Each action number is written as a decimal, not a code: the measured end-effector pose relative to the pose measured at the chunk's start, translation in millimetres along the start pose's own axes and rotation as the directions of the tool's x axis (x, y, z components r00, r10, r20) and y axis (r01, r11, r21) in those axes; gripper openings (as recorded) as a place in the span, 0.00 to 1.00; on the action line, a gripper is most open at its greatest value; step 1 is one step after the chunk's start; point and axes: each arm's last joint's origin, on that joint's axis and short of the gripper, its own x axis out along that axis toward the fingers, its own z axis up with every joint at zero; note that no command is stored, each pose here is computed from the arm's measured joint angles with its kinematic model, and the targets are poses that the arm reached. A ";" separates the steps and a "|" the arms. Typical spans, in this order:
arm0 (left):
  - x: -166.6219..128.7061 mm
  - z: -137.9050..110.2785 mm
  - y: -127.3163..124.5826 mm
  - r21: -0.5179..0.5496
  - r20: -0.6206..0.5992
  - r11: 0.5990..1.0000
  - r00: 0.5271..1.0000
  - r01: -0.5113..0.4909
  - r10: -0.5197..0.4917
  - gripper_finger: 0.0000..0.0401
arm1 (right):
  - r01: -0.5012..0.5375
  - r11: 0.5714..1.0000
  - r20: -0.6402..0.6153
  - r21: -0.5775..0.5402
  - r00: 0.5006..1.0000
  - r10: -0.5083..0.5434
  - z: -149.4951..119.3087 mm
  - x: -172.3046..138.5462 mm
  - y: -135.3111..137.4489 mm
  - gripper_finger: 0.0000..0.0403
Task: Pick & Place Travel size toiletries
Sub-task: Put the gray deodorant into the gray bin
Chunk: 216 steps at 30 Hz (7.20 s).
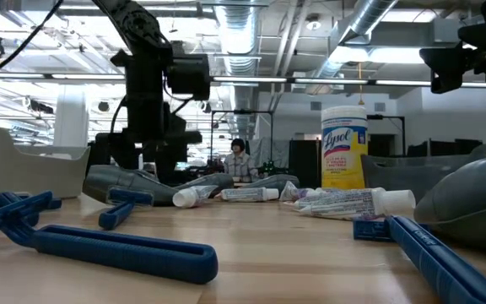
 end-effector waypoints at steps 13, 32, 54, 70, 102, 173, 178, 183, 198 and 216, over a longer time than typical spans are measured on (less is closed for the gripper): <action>8.5 -0.2 -2.0 -0.002 -0.038 1.000 0.999 0.006 -0.006 0.64 | 0.000 1.000 0.000 0.000 1.000 0.000 0.1 0.0 0.0 0.61; 1.7 1.4 0.6 -0.008 -0.032 1.000 0.999 0.024 -0.025 0.51 | 0.000 1.000 0.000 0.000 1.000 0.000 0.1 0.0 0.0 0.61; -160.3 -32.6 54.3 0.109 0.197 0.844 0.820 0.526 -0.537 0.52 | 0.000 1.000 0.000 0.000 1.000 0.000 0.0 0.0 0.0 0.61; -172.0 -113.0 81.1 0.201 -0.137 0.906 0.927 0.371 -0.349 0.52 | 0.001 1.000 0.004 0.001 1.000 -0.001 0.5 0.0 0.0 0.61; -111.0 -137.7 33.0 -0.075 -0.076 0.980 0.981 -0.186 0.180 0.52 | -0.001 1.000 0.001 0.000 1.000 0.001 0.1 0.0 0.0 0.61; -157.9 -109.6 76.0 -0.087 0.324 0.610 0.602 0.787 -0.730 0.64 | 0.001 1.000 0.053 0.012 0.999 -0.002 5.2 -0.2 -0.2 0.61; -159.1 -102.8 46.8 0.106 0.366 0.573 0.504 0.813 -0.782 0.64 | 0.001 1.000 0.067 0.015 0.998 -0.002 6.6 -0.3 -0.3 0.61; -136.9 -98.9 14.3 0.234 0.272 0.644 0.586 0.729 -0.763 0.64 | 0.002 1.000 0.076 0.017 0.997 -0.003 7.6 -0.3 -0.4 0.61; -103.2 -90.5 -42.4 0.627 0.027 0.687 0.871 0.367 -0.491 0.64 | -0.002 0.998 0.073 0.066 0.997 -0.003 7.2 -0.3 -0.4 0.61; -51.2 -98.0 -51.9 0.658 -0.023 0.725 0.968 0.204 -0.251 0.85 | -0.004 0.996 0.070 0.094 0.998 -0.003 6.9 -0.3 -0.4 0.61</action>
